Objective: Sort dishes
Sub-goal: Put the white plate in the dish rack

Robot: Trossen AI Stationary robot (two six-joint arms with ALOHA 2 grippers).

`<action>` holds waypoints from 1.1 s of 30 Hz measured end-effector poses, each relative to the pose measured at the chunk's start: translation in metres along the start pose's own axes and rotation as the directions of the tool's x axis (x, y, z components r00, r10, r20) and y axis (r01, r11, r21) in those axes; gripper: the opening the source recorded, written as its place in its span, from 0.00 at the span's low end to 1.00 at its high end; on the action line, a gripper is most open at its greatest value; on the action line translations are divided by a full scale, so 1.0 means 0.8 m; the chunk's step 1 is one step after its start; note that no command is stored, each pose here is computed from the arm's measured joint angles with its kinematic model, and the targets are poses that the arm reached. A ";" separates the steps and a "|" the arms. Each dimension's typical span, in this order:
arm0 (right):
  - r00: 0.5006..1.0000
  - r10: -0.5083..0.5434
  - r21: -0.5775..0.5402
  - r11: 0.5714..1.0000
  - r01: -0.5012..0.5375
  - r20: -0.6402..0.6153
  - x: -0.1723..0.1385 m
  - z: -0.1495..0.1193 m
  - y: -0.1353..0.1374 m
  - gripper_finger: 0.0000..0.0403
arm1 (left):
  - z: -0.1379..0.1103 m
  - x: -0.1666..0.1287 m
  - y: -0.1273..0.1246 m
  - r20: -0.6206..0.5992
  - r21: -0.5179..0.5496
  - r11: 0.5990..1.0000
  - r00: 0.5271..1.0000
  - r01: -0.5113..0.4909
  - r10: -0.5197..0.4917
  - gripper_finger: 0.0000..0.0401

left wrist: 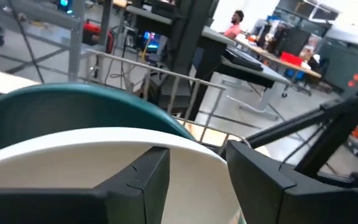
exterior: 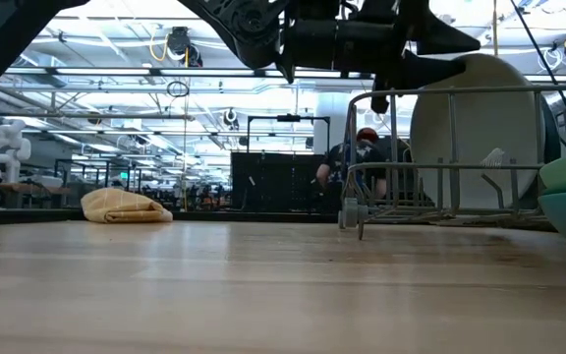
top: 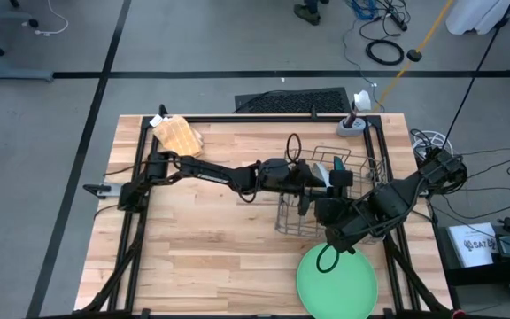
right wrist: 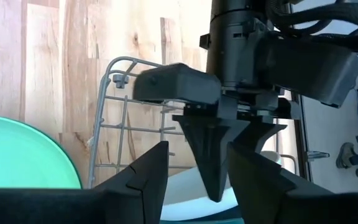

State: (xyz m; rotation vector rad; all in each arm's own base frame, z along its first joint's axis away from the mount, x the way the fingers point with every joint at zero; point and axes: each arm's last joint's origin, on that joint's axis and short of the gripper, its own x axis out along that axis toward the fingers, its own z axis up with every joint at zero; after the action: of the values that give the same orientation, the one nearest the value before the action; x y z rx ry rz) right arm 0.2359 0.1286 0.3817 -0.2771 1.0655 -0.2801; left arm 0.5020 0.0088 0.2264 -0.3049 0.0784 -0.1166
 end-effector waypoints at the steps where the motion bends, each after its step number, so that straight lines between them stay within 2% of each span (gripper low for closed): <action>1: 1.000 0.000 0.000 1.000 0.000 0.000 0.000 0.000 0.000 0.39 | 0.000 0.000 0.001 0.001 -0.008 1.000 1.000 -0.006 0.006 0.42; 5: 1.000 0.001 0.001 1.000 -0.001 0.003 0.000 0.000 0.000 0.39 | 0.001 0.000 0.001 0.011 -0.042 0.999 1.000 -0.019 0.020 0.42; 9: 1.000 0.003 0.001 1.000 -0.003 0.006 0.000 0.001 0.000 0.39 | 0.000 0.000 0.006 0.018 -0.114 0.991 0.997 -0.077 0.079 0.42; 16: 1.000 0.006 0.005 1.000 -0.007 0.013 0.000 0.002 0.001 0.39 | -0.002 0.002 0.009 0.043 -0.137 0.988 0.996 -0.075 0.082 0.40; 20: 1.000 0.008 0.008 1.000 -0.008 0.016 0.000 0.002 0.001 0.39 | -0.001 0.002 0.008 0.063 -0.133 0.989 0.996 -0.059 0.068 0.30; 27: 1.000 0.009 0.008 1.000 -0.009 0.017 0.000 0.002 0.001 0.39 | -0.001 0.002 0.007 0.058 -0.105 0.994 0.998 -0.030 0.036 0.04; 33: 1.000 0.009 0.008 1.000 -0.009 0.017 0.000 0.002 0.001 0.39 | 0.002 0.002 0.005 0.069 -0.103 0.995 0.998 0.011 -0.004 0.04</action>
State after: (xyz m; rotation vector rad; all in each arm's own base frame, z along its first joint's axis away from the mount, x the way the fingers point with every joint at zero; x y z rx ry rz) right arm 0.2376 0.1298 0.3821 -0.2665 1.0483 -0.2736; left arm 0.5043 0.0127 0.2263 -0.4123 0.0146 -0.1099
